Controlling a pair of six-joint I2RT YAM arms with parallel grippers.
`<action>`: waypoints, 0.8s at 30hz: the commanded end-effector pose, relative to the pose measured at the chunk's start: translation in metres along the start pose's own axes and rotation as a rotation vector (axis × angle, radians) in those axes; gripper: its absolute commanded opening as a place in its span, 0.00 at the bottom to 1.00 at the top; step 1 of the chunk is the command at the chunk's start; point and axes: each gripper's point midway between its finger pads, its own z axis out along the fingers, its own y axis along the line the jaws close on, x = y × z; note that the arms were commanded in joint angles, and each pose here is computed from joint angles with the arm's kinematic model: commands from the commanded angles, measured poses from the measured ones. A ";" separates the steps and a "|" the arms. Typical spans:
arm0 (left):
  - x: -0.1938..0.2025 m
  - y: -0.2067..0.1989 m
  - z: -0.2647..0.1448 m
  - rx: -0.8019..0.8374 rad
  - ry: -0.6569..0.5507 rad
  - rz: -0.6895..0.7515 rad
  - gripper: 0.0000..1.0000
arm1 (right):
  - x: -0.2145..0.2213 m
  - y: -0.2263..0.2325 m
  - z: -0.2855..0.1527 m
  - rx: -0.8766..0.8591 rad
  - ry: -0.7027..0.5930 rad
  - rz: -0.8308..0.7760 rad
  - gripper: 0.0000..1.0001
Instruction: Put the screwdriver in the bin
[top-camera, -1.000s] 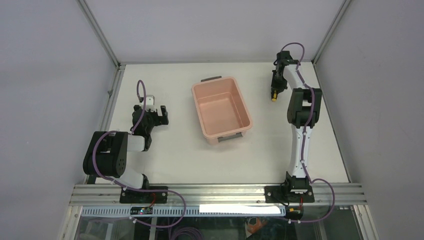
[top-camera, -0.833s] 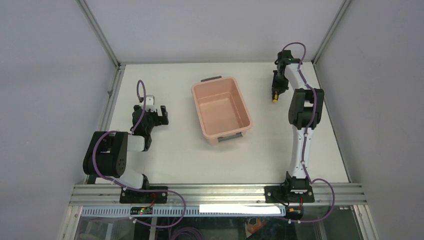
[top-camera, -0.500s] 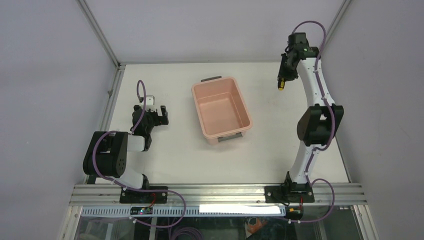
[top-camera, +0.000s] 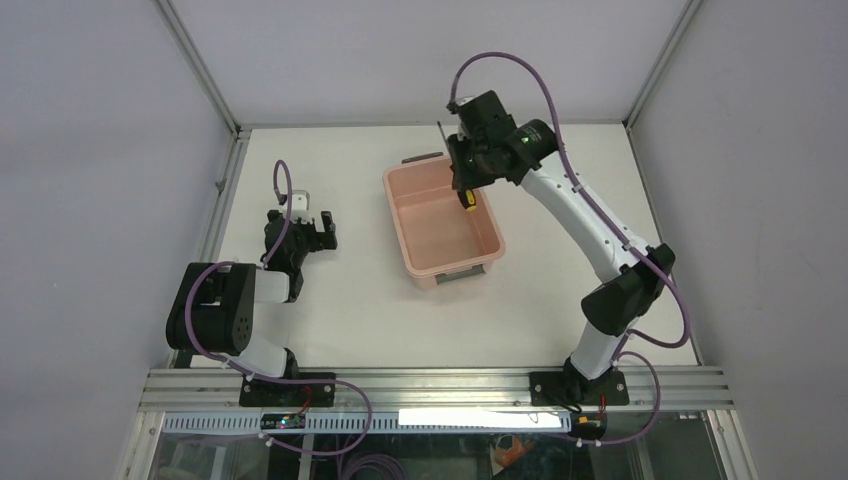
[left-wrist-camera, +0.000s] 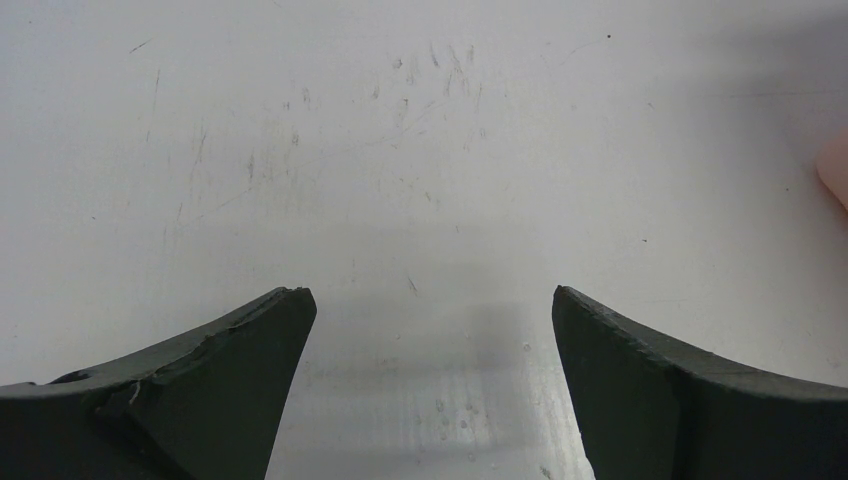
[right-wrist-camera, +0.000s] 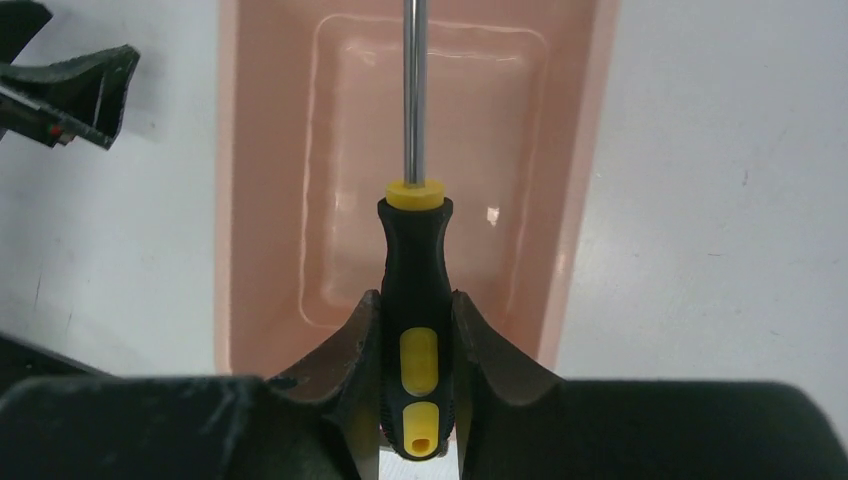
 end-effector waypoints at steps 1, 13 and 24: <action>-0.022 -0.007 0.002 0.023 -0.065 -0.018 0.99 | -0.011 0.032 -0.010 -0.014 -0.086 -0.013 0.03; -0.022 -0.007 0.002 0.023 -0.064 -0.018 0.99 | 0.077 0.086 0.090 -0.047 0.038 0.122 0.06; -0.022 -0.006 0.002 0.022 -0.065 -0.018 0.99 | 0.158 0.076 0.177 0.086 0.236 0.145 0.17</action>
